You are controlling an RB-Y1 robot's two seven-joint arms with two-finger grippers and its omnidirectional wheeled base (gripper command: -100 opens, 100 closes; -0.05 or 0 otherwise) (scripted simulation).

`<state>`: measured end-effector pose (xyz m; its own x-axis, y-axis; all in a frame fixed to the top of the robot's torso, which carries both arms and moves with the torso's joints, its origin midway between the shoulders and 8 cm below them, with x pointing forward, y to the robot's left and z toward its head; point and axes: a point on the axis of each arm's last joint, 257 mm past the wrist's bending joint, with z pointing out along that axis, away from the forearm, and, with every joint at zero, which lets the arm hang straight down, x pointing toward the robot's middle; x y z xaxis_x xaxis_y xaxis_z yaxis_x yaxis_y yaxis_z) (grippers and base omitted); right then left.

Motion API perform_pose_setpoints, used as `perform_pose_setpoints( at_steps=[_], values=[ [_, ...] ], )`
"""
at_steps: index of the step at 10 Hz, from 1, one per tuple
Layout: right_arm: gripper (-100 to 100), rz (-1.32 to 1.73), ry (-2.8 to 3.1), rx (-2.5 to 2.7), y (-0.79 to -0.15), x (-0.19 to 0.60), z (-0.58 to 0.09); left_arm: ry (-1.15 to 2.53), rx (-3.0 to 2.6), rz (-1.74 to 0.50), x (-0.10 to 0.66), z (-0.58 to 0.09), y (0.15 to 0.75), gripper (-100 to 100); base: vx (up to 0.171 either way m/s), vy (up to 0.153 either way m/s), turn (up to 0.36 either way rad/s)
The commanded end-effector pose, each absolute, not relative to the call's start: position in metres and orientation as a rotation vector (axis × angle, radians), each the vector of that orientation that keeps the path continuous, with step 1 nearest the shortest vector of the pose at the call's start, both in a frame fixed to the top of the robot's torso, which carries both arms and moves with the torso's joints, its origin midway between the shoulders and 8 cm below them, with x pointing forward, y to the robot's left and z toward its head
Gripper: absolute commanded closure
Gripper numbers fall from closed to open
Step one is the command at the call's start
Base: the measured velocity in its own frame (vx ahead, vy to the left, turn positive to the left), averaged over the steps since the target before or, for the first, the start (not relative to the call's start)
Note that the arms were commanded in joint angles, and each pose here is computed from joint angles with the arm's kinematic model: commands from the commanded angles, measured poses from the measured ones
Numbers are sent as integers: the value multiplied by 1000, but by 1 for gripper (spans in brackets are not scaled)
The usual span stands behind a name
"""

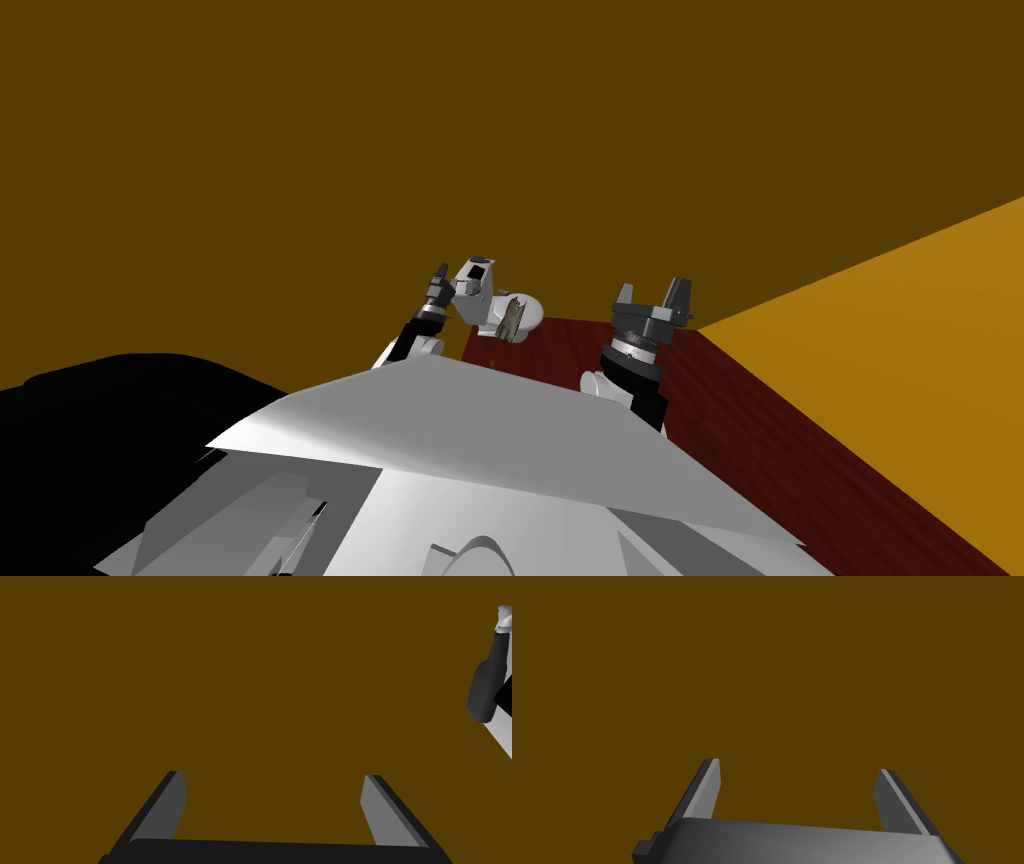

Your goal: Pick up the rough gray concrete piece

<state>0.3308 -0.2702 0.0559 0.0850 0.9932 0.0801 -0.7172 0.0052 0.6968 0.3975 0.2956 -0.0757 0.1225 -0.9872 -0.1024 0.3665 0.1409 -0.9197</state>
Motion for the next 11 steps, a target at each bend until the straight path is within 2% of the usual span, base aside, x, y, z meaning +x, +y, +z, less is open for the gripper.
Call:
perform_pose_setpoints(
  at_steps=[1,11],
  values=[
    [0,1435,513,682,-270,331,56,951,-938,-1183,407,-96,300,-100,-11,-16,-17],
    [0,1435,513,682,-270,331,56,1272,-1143,-981,444,-224,313,-100,-18,1,-47]
  ],
)
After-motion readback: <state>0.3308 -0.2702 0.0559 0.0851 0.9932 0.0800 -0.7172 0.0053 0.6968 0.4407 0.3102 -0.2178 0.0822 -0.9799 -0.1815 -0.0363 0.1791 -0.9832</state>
